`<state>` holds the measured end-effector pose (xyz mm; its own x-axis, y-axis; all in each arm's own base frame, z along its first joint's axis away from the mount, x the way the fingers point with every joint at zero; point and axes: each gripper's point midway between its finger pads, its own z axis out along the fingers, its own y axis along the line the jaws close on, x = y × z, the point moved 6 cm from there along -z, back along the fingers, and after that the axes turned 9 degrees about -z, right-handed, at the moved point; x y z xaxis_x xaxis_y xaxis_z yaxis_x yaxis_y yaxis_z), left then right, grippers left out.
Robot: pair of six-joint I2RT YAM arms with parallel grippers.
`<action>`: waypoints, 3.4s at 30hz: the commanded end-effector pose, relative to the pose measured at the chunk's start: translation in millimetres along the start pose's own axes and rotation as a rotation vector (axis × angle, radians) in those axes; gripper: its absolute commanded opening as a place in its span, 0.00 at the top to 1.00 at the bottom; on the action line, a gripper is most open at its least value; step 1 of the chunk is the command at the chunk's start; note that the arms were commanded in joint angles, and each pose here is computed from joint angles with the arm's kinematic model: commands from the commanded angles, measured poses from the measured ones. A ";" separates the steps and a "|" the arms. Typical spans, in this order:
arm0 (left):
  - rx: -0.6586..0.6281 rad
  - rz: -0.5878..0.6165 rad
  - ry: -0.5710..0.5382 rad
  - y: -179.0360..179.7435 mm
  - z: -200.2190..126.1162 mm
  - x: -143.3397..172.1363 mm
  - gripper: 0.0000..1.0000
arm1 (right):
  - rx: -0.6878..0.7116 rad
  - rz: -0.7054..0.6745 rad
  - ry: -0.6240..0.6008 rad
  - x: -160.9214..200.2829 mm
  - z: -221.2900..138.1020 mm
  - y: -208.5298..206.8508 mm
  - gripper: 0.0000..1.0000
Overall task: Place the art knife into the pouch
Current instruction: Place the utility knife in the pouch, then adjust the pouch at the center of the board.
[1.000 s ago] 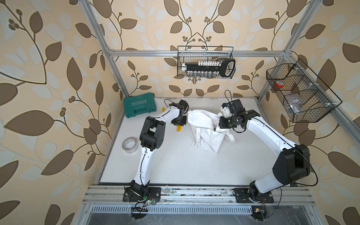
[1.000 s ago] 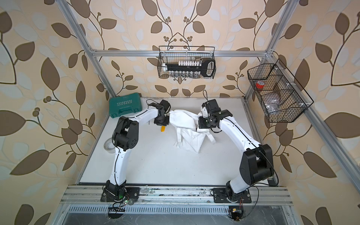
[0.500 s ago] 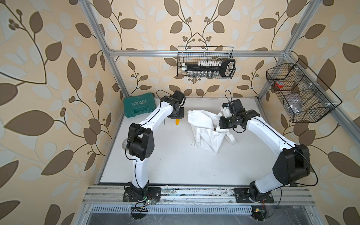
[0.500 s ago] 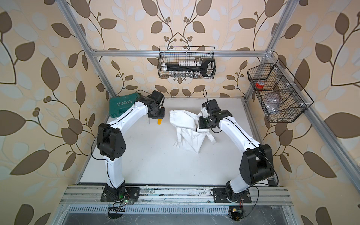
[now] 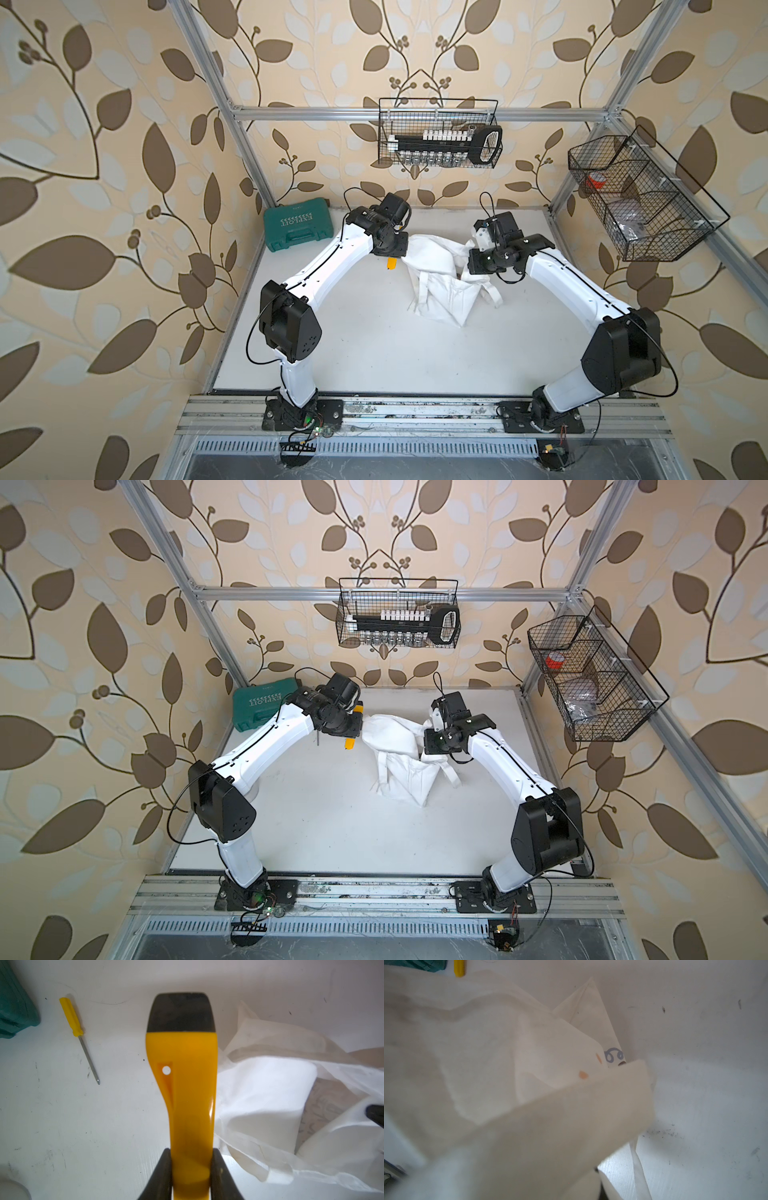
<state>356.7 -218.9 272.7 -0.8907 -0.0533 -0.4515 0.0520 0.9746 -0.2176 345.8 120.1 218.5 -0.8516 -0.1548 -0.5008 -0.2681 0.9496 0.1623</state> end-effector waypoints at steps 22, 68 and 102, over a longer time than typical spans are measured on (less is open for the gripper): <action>0.187 0.126 0.084 -68.0 -19.0 62.0 0.74 | 0.025 -0.020 0.001 -0.6 -2.2 -0.6 1.00; 0.336 0.110 0.011 -109.2 2.8 -4.4 0.43 | -0.025 -0.059 -0.021 11.2 -13.5 20.5 1.00; 0.517 0.388 -0.114 -60.4 44.5 -54.5 0.36 | -0.093 -0.082 -0.026 7.3 -13.2 29.2 1.00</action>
<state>422.4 -269.0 256.9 -0.7801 0.1899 -0.5961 0.4867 0.7830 -0.3874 322.9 136.1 217.8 -0.8370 -0.2103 -0.5052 -0.3418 0.9218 0.1826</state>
